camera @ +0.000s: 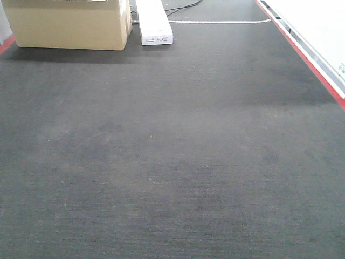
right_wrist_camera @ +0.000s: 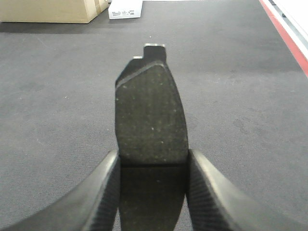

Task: Move and align brake pads A on conveyor
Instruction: 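Lower the left gripper with its brake pad onto the belt and release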

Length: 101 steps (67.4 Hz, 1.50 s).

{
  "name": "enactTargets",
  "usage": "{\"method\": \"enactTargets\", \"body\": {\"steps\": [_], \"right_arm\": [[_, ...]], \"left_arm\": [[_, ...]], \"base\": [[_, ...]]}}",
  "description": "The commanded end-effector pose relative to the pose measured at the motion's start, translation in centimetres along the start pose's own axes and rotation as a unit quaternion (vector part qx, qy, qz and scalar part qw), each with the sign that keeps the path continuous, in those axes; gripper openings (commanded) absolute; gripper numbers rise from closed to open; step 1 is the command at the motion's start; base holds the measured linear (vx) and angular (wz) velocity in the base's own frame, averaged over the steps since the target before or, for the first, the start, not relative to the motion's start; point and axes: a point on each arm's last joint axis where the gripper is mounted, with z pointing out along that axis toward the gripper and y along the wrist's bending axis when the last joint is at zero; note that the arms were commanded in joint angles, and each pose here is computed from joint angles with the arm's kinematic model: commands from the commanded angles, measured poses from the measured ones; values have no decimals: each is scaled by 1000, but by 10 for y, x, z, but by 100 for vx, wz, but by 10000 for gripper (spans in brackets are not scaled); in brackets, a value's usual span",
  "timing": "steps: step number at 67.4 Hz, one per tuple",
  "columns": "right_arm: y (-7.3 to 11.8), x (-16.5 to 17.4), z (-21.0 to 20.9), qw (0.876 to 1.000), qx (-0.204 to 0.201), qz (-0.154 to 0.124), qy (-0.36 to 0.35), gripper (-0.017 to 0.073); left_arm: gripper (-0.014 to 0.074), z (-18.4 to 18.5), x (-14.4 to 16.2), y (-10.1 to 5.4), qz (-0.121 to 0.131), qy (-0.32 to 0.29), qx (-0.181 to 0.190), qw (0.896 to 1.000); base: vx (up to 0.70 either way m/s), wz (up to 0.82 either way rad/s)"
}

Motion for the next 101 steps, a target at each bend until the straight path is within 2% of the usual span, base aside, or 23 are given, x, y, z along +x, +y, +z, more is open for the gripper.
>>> {"method": "enactTargets", "body": {"steps": [1, 26, 36, 48, 61, 76, 96, 101], "right_arm": [[1, -17, -4, 998, -3, -5, -57, -11], [1, -17, -4, 998, -3, -5, -57, -11], [1, -17, -4, 998, -3, -5, -57, -11], [1, -17, -4, 998, -3, -5, -57, -11], [1, -17, -4, 998, -3, -5, -57, -11], [1, -17, -4, 998, -3, -5, -57, -11], [1, -17, -4, 998, -3, -5, -57, -11], [1, -17, -4, 998, -3, -5, -57, -11]], "left_arm": [[-6, -2, -18, -2, -4, -61, 7, 998], [-6, -2, -20, -2, -4, -68, 7, 998], [-6, -2, -18, -2, -21, -58, 8, 998], [-3, 8, -25, -2, -22, -49, 6, 999], [4, 48, -32, -3, -18, 27, -5, 999], [4, 100, -17, 0, -21, 130, -18, 991], [13, 150, 11, 5, -28, 156, -30, 987], [18, 160, 21, 6, -42, 165, -37, 985]], "base": [[0, 0], [0, 0], [0, 0], [0, 0], [0, 0], [0, 0], [0, 0], [0, 0]]}}
